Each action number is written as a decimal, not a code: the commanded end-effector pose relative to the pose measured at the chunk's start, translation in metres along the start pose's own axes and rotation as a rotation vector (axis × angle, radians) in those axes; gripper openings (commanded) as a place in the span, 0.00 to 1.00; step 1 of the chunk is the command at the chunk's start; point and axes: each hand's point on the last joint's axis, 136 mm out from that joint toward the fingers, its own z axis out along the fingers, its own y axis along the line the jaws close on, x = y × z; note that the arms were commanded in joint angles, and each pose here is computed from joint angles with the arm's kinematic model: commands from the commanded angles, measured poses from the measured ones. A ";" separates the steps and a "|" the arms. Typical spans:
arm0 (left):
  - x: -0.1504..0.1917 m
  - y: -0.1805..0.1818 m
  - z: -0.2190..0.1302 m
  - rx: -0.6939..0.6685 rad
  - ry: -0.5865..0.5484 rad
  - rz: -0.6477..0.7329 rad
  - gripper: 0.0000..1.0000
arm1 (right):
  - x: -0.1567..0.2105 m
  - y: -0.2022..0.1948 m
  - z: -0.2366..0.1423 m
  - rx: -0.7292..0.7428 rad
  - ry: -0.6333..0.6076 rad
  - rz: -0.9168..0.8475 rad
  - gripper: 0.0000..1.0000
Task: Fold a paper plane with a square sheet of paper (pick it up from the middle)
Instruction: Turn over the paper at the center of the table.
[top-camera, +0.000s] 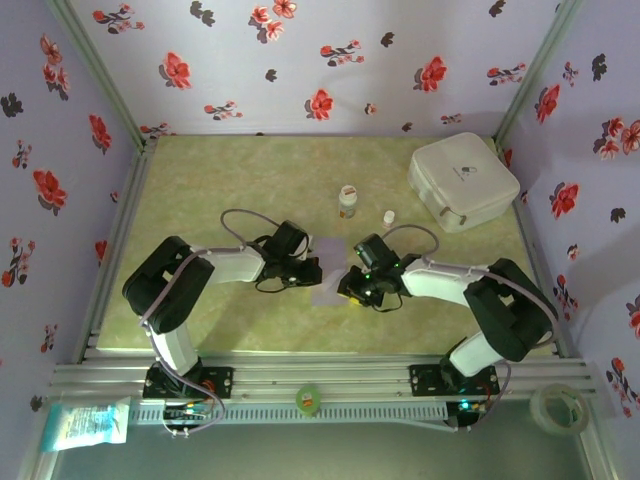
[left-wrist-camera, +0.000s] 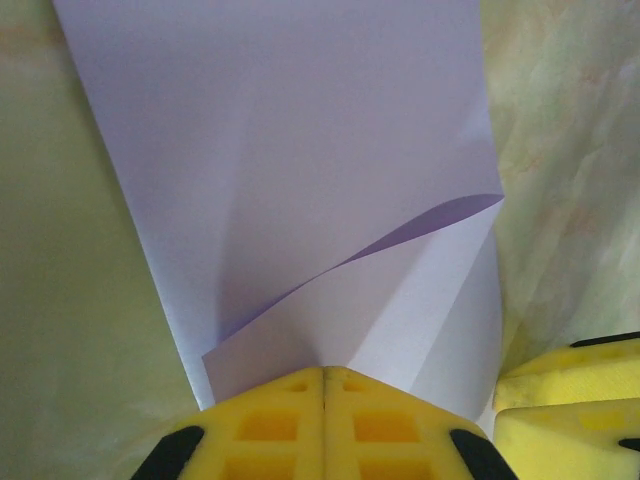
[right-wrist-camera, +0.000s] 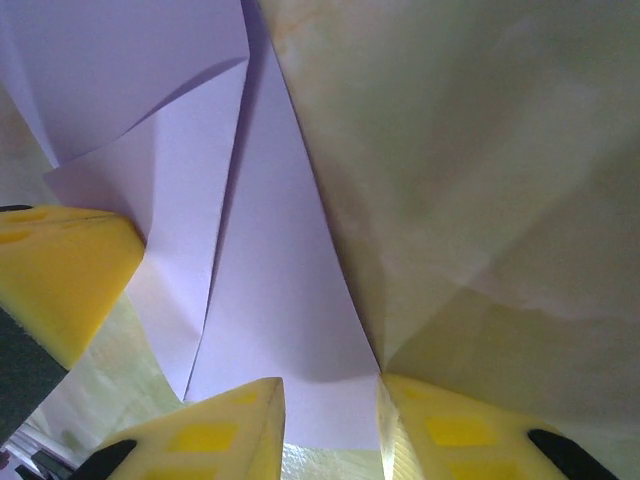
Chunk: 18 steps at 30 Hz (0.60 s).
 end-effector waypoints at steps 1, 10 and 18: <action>0.015 0.023 0.007 -0.059 0.040 -0.046 0.03 | 0.001 0.006 0.005 0.000 0.015 -0.017 0.30; 0.017 0.024 0.007 -0.058 0.041 -0.048 0.03 | -0.017 0.036 -0.001 -0.082 -0.030 -0.088 0.40; 0.015 0.022 0.008 -0.049 0.038 -0.050 0.02 | -0.041 0.042 -0.003 -0.133 -0.063 -0.076 0.43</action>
